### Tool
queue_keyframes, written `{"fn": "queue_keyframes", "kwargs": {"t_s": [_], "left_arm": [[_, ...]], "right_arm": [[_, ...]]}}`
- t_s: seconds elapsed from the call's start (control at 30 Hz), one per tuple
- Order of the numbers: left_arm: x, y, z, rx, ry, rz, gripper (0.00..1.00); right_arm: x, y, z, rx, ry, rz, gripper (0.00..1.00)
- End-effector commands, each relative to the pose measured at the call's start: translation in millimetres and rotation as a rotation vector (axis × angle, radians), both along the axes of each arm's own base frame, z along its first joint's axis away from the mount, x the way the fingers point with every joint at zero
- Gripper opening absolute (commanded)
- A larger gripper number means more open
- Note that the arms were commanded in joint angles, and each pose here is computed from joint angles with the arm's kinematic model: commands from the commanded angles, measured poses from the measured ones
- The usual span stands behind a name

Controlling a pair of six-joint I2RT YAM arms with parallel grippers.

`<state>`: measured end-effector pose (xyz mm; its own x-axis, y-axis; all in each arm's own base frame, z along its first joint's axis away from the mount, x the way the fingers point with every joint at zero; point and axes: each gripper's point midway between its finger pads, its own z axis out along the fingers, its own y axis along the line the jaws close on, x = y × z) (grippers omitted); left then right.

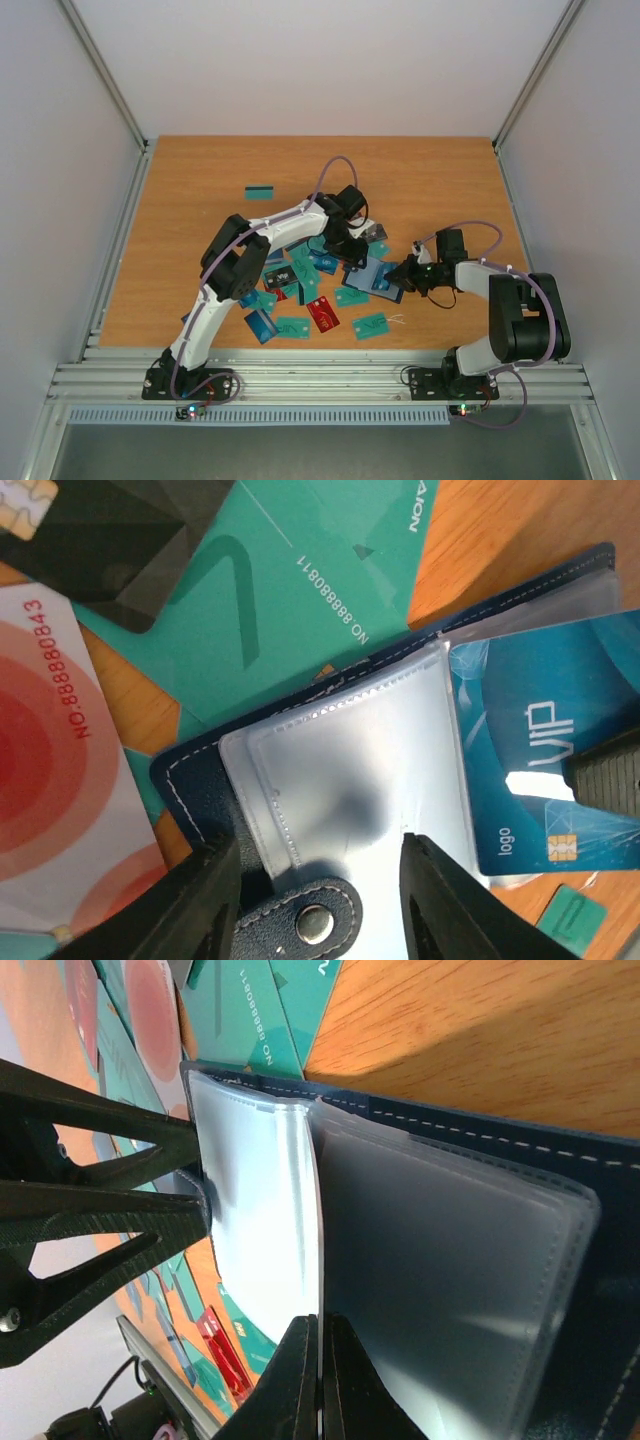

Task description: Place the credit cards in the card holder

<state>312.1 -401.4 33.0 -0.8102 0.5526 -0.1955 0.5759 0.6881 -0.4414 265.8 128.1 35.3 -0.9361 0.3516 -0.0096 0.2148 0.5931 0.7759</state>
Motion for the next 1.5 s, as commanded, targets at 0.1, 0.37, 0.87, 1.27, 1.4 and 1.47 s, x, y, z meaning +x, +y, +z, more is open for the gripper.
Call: {"fn": "queue_keyframes", "kwargs": {"t_s": [0.1,0.37,0.87,1.27,1.4,1.47], "left_arm": [[2,27,-2,0.099,-0.054,0.010,0.53],[-10,28,-17,0.098,0.002,-0.018,0.47],[-17,26,-36,0.113,0.055,-0.018,0.23],[-19,27,-39,0.119,0.066,-0.014,0.19],[-18,27,-42,0.125,0.071,-0.011,0.19],[-18,27,-43,0.128,0.074,-0.011,0.18]], "right_arm": [[-1,-2,-5,-0.008,0.005,-0.018,0.01],[2,2,1,0.022,-0.022,-0.026,0.01],[-1,13,-3,0.019,-0.038,0.007,0.01],[-3,18,-2,0.028,-0.033,0.024,0.01],[-9,21,-3,0.047,-0.013,0.029,0.01],[-12,21,-4,0.051,0.002,0.029,0.01]]}}
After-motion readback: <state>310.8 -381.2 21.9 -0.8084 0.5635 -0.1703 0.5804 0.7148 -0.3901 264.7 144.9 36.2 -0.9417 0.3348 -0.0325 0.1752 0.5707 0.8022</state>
